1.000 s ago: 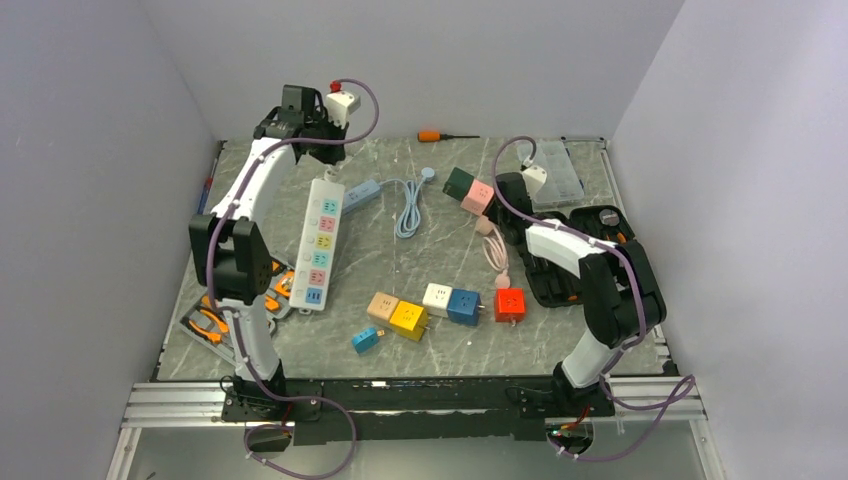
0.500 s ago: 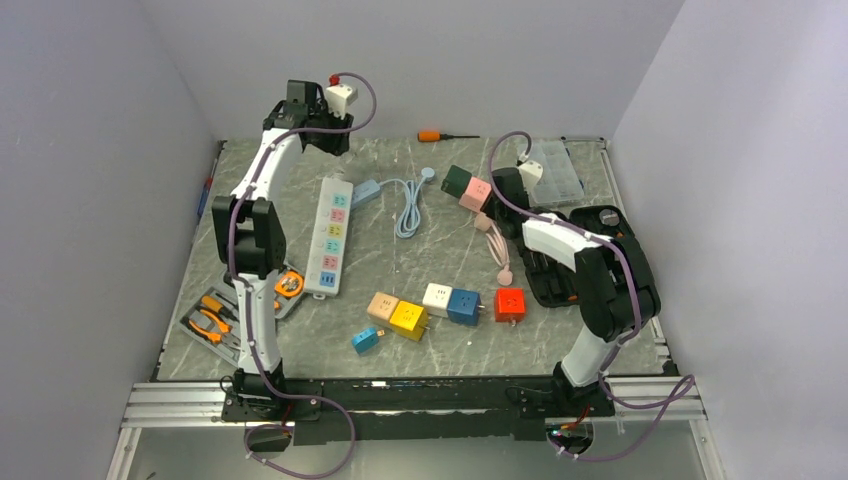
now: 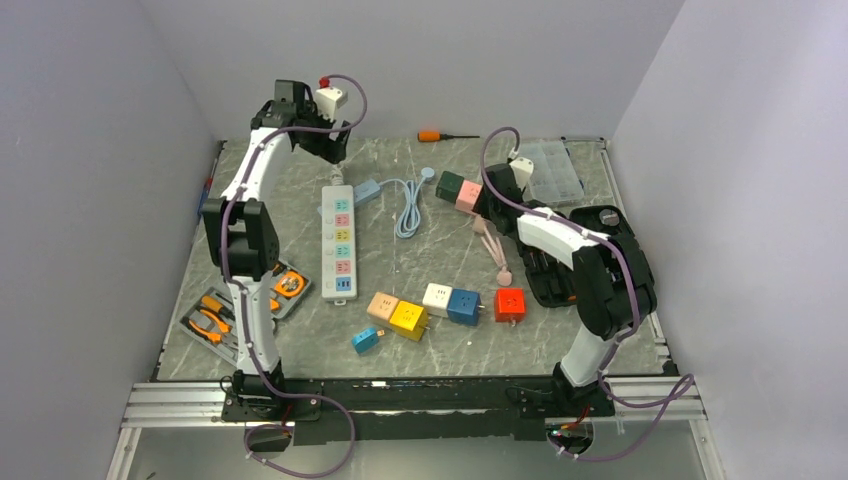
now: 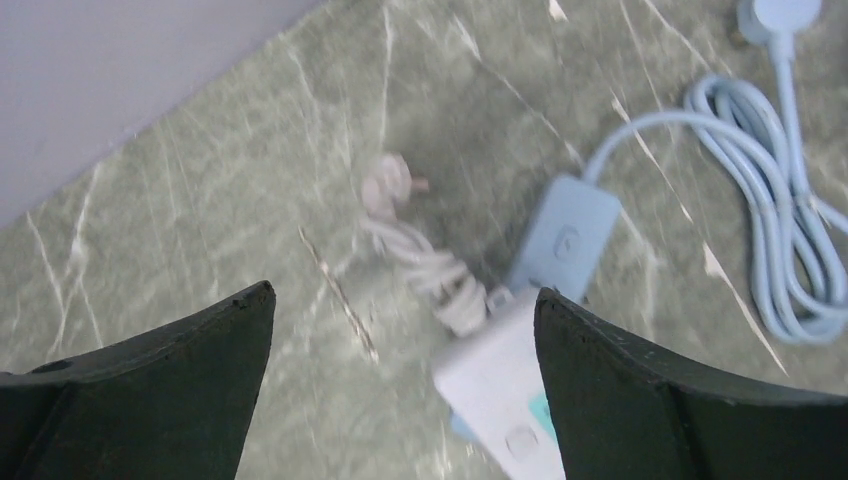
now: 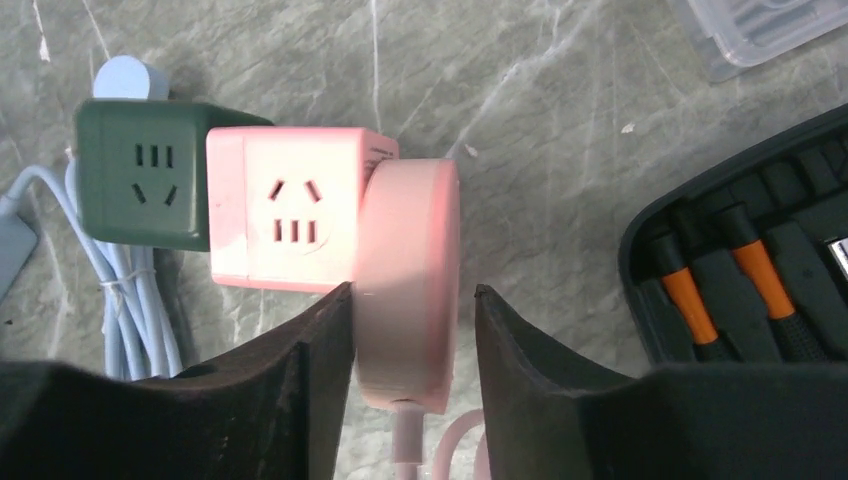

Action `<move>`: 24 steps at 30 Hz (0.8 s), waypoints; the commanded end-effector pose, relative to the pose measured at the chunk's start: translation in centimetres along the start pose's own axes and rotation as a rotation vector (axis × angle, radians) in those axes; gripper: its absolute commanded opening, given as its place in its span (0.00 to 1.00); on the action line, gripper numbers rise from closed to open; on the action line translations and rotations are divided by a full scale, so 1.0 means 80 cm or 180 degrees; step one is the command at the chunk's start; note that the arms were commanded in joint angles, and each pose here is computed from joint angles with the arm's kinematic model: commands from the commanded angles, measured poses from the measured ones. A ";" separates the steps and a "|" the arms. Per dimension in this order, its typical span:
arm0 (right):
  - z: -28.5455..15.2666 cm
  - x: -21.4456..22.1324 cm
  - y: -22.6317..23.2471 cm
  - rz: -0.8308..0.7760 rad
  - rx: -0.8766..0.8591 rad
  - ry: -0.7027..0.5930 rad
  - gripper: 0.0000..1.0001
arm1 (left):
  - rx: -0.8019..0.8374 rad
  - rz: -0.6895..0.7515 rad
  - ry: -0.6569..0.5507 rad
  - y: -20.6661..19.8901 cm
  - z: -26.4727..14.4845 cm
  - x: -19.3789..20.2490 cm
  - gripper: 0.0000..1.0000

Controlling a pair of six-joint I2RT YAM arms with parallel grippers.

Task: Pull the plug off the socket
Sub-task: Place the plug at the center of the board, then remove the plug from the socket.

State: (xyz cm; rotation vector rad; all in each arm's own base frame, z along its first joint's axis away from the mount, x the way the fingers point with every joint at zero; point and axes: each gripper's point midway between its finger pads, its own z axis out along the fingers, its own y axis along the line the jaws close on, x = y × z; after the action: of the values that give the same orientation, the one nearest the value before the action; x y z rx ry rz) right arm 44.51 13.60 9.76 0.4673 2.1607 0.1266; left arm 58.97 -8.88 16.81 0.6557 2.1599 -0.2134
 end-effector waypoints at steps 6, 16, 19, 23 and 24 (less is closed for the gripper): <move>-0.043 -0.010 0.031 -0.0123 -0.0230 0.0068 0.98 | 0.0058 0.0178 0.0594 -0.059 -0.182 0.038 0.99; -0.127 -0.024 0.057 -0.0459 -0.0470 -0.0146 1.00 | 0.0620 0.0037 0.1069 -0.168 -0.292 0.183 0.99; -0.161 -0.018 0.078 -0.0716 -0.0583 -0.0208 1.00 | 0.0620 0.0001 0.0997 -0.189 -0.314 0.204 0.99; -0.205 0.004 0.109 -0.1052 -0.0872 -0.0210 1.00 | 0.0719 -0.0116 0.0881 -0.219 -0.338 0.224 1.00; -0.216 0.015 0.116 -0.1153 -0.0983 -0.0175 1.00 | 0.0737 -0.0121 0.0863 -0.225 -0.343 0.229 0.99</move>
State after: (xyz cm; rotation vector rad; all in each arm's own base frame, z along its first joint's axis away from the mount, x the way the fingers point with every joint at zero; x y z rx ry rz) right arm 35.22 22.41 19.11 0.0573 2.1217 0.2433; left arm 23.86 -5.86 17.44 0.8309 2.5010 -0.3333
